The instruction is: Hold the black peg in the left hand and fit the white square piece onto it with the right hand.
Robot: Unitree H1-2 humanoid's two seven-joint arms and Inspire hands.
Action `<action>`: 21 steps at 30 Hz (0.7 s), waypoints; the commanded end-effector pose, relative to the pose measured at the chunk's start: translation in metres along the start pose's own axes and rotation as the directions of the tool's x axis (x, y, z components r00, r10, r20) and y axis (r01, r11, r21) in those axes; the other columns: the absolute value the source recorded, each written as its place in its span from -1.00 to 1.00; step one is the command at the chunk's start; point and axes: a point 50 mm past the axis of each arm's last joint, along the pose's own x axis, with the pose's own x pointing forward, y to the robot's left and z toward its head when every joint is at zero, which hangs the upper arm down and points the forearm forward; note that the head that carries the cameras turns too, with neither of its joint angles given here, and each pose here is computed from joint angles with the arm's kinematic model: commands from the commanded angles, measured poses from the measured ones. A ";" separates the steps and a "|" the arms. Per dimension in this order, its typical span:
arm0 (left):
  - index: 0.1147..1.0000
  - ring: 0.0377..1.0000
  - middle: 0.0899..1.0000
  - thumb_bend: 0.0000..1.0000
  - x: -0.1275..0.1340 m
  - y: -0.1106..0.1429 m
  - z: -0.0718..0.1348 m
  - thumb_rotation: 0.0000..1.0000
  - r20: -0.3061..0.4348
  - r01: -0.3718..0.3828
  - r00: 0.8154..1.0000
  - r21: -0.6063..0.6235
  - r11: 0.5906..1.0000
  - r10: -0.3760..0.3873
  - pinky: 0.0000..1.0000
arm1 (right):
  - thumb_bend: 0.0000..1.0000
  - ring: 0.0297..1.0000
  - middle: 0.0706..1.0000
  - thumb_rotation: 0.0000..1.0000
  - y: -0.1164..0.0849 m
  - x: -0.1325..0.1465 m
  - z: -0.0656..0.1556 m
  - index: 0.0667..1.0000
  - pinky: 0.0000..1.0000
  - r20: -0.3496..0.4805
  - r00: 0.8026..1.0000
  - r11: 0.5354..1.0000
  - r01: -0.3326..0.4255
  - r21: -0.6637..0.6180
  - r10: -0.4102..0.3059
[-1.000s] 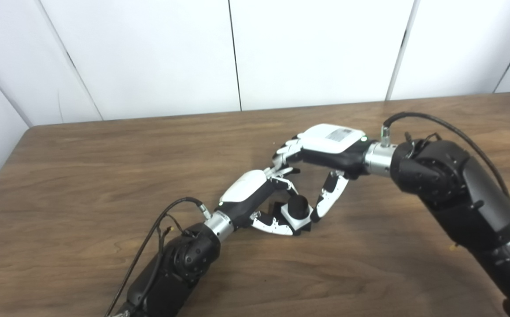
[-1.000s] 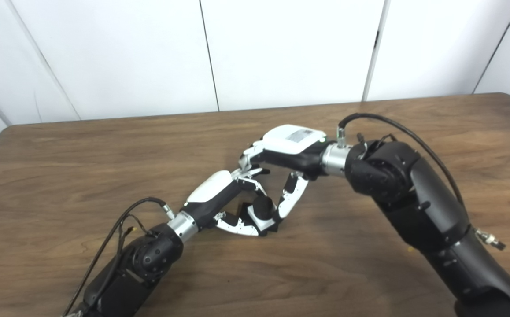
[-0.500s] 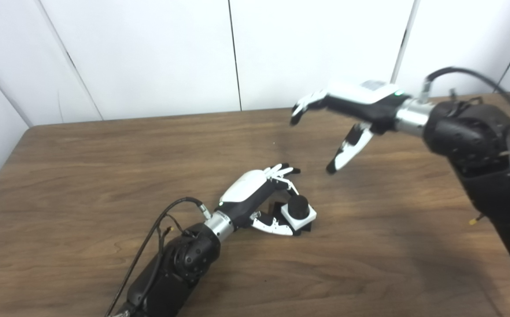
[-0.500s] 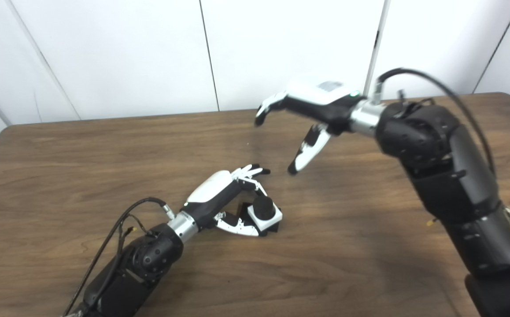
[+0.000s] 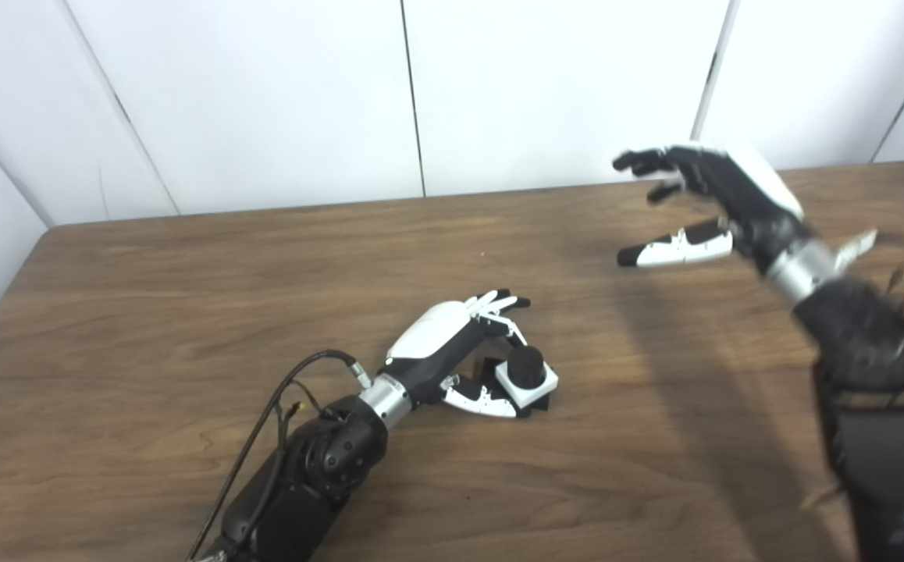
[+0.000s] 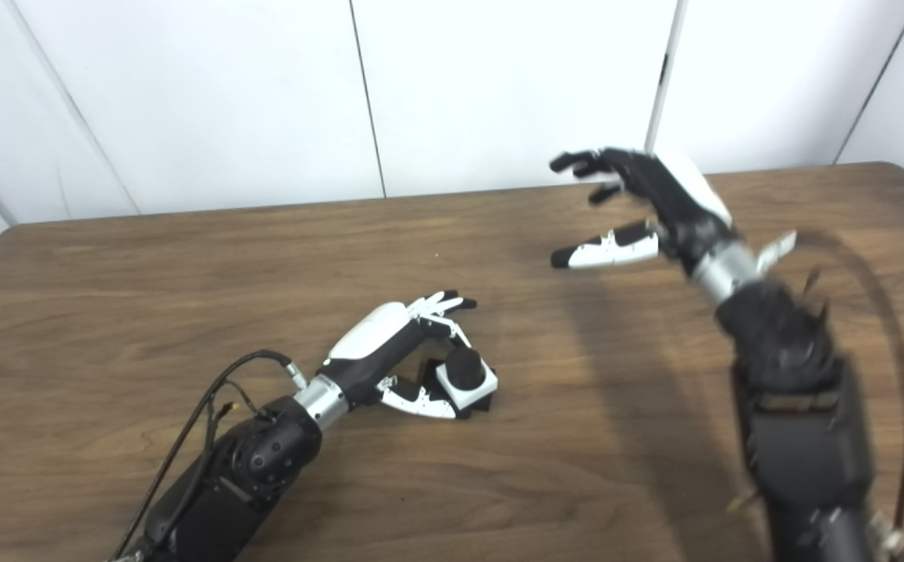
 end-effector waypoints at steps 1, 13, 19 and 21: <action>-0.15 1.00 0.87 0.04 -0.024 -0.028 -0.028 -0.83 -0.112 0.148 0.983 0.039 0.988 -0.143 1.00 | 0.46 0.57 0.60 -0.72 -0.001 0.003 0.015 0.47 0.42 0.029 0.995 0.976 0.085 0.201 -0.093; -0.14 1.00 0.88 0.03 -0.029 -0.029 -0.029 -0.82 -0.124 0.156 0.981 0.049 0.987 -0.149 1.00 | 0.39 0.59 0.67 -0.54 0.047 -0.020 -0.004 0.55 0.41 -0.105 0.981 0.731 0.193 0.655 -0.166; 0.51 1.00 0.89 0.79 -0.034 -0.023 -0.029 -0.21 -0.115 0.139 0.984 0.005 0.990 -0.137 0.96 | 0.39 0.59 0.67 -0.57 0.050 -0.023 -0.006 0.58 0.42 -0.110 0.984 0.763 0.176 0.622 -0.137; 0.74 1.00 0.93 0.94 -0.038 -0.018 -0.028 -0.13 -0.108 0.123 0.986 -0.036 0.992 -0.126 0.98 | 0.40 0.58 0.67 -0.59 0.051 -0.024 -0.007 0.57 0.44 -0.110 0.986 0.764 0.169 0.623 -0.129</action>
